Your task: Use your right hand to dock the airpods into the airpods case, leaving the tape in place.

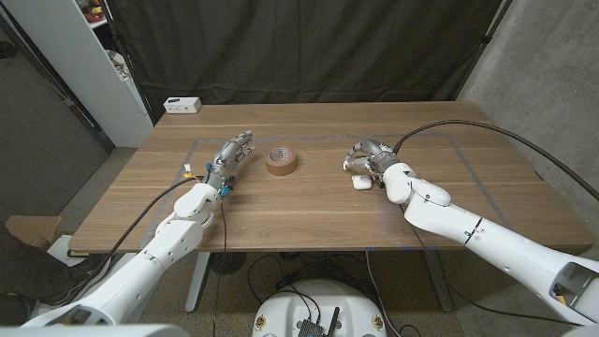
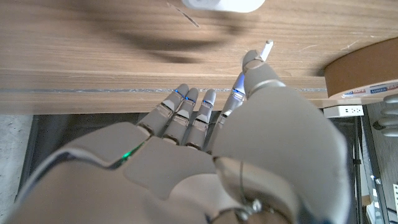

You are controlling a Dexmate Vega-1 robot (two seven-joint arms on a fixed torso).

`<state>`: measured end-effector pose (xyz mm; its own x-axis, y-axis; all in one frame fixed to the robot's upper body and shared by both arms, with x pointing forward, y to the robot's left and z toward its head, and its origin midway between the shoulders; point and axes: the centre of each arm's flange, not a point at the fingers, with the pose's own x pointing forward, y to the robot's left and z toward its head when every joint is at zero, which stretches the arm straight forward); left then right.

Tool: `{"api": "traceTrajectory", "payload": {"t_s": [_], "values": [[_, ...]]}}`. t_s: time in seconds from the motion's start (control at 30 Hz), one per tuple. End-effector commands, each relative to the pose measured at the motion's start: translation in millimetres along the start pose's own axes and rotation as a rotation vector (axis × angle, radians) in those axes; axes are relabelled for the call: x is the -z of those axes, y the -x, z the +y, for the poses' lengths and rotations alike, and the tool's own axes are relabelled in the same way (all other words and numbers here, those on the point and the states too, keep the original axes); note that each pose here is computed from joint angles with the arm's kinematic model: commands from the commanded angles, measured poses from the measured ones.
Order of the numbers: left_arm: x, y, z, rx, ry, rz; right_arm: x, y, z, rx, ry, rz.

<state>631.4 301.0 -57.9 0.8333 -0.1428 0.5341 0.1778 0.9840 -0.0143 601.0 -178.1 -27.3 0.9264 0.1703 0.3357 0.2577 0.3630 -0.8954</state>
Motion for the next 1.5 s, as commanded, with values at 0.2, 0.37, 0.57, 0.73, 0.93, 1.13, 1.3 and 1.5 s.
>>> {"api": "traceTrajectory", "payload": {"t_s": [0.2,0.37,0.57,0.73,0.93,1.13,1.3,1.5], "values": [[-0.4,-9.2,-1.9,0.014,-0.003,-0.004,14.2,21.8,-1.5,-0.02,0.1,0.018],[0.6,-9.3,-3.0,0.012,-0.006,0.0,16.5,26.5,-2.1,-0.02,0.107,0.019],[1.0,-10.3,-4.2,0.011,-0.007,0.003,18.5,31.4,1.0,-0.016,0.099,0.023],[1.3,-11.8,-4.8,0.017,-0.007,0.003,18.5,34.2,2.3,-0.015,0.084,0.031],[2.2,-13.7,-5.4,0.022,-0.006,0.005,16.6,36.2,5.5,-0.024,0.079,0.034],[4.1,-14.5,-5.1,0.022,-0.002,0.007,14.8,40.1,8.1,-0.028,0.076,0.037],[5.8,-16.1,-4.4,0.016,0.001,0.013,13.6,42.3,7.2,-0.007,0.064,0.026],[5.7,-17.9,-2.7,0.019,0.002,0.008,13.8,47.0,5.1,0.012,0.06,-0.004]]}}
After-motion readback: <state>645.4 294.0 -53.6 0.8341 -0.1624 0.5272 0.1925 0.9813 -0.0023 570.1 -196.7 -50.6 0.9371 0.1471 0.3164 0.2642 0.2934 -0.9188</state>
